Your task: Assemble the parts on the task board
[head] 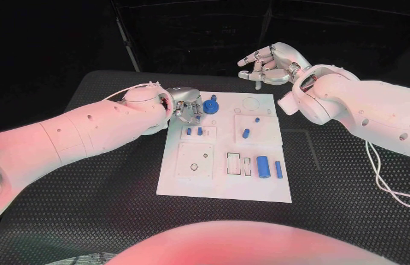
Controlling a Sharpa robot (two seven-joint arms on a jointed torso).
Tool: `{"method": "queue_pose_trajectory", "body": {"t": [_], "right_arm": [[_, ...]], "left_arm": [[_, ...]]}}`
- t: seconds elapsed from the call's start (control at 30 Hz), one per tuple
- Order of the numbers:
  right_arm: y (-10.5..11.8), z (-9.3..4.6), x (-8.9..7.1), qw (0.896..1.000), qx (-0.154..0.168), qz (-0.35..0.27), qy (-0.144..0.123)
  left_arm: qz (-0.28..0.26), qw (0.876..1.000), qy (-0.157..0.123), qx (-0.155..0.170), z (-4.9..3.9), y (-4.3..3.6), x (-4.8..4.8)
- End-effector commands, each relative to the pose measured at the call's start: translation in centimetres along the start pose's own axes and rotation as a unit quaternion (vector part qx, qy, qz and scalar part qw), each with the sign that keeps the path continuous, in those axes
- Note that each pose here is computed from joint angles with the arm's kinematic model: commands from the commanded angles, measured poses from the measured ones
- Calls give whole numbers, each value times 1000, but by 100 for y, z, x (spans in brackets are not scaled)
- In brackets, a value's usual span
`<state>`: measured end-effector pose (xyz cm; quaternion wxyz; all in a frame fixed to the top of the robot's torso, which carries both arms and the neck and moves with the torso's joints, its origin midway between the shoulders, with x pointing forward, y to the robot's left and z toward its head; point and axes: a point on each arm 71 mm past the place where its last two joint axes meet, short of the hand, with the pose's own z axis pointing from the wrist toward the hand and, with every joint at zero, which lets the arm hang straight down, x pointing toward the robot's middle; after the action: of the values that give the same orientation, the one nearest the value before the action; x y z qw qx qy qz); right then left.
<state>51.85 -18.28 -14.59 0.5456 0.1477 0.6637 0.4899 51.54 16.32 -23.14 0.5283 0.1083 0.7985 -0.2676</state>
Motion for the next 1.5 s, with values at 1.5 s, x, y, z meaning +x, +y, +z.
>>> {"method": "queue_pose_trajectory", "body": {"t": [1.5], "right_arm": [[-78, -22, -96, 1000, 10, -8, -10]], "left_arm": [[-16, 1000, -18, -13, -86, 107, -62]]}}
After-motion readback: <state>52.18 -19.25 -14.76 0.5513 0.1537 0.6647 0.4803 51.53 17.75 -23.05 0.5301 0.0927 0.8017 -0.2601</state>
